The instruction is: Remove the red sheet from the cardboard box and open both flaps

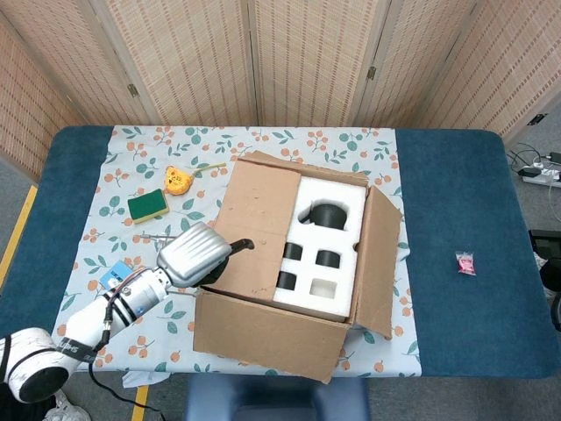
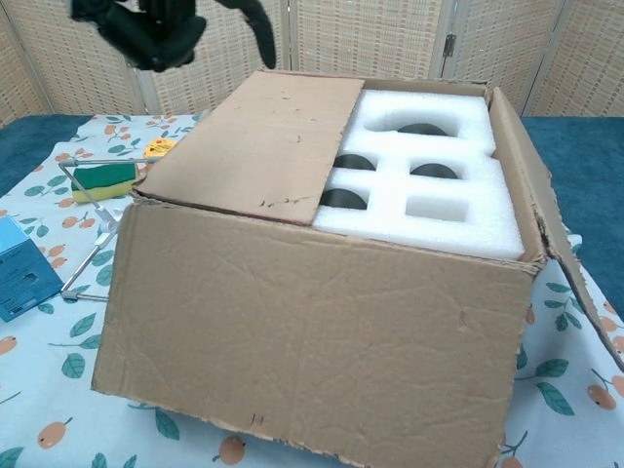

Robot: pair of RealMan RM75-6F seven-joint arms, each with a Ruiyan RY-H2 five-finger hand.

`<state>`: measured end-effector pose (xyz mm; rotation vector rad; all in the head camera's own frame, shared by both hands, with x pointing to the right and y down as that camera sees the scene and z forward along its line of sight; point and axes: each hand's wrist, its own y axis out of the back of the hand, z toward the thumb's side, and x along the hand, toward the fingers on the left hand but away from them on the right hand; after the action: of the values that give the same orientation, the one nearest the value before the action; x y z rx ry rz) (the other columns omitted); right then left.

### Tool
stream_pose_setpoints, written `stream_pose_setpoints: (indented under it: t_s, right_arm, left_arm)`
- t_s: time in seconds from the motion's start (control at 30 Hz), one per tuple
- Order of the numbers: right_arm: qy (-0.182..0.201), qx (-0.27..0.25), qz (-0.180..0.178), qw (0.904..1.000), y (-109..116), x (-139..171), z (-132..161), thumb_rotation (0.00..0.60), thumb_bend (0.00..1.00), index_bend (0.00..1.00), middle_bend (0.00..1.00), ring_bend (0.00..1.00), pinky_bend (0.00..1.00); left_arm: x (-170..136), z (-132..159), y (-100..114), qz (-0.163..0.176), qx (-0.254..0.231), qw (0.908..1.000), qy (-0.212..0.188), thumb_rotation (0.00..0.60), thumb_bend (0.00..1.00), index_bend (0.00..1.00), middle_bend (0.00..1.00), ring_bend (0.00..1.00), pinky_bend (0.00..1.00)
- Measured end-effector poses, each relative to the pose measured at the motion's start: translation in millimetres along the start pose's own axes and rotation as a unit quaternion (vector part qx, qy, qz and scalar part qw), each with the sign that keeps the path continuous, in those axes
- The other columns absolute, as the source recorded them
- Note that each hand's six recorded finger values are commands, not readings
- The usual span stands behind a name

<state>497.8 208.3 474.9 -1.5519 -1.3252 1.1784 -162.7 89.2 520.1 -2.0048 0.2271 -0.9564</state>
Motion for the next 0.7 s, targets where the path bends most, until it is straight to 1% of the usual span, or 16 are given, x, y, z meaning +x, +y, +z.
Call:
stream_pose_setpoints:
  t_s: [0.07,0.2,0.4,0.5,0.7]
  right_arm:
    - [-0.006,0.001,-0.002,1.0,2,-1,-4,0.255,0.67,0.27,0.0,0.0,0.0]
    - [-0.014,0.01,-0.015,0.9997,8,-2,-9,0.253,0.67,0.27,0.0,0.0,0.0]
    - [-0.01,-0.028,-0.022,0.9993,16,2,-13,0.255,0.67,0.27,0.0,0.0,0.0]
    - [-0.011,-0.042,-0.019,0.9989,19,3,-17,0.254,0.67,0.27,0.0,0.0,0.0]
    - [-0.017,-0.054,-0.012,0.9983,22,4,-25,0.255,0.67,0.27,0.0,0.0,0.0]
  left_arm:
    - [12,8,1,0.004,-0.005,0.9999,-0.013,0.6,0.92,0.25,1.0,1.0,1.0]
    - [29,19,3,0.017,-0.013,0.9991,-0.036,0.6,0.92,0.28,1.0,1.0,1.0]
    - [60,20,-1,0.037,0.035,0.997,-0.059,0.6,0.91,0.35,1.0,1.0,1.0]
    - [77,22,-3,0.035,0.045,0.9961,-0.068,0.6,0.91,0.37,1.0,1.0,1.0]
    - [102,26,-12,0.017,0.058,0.9952,-0.077,0.6,0.91,0.38,1.0,1.0,1.0]
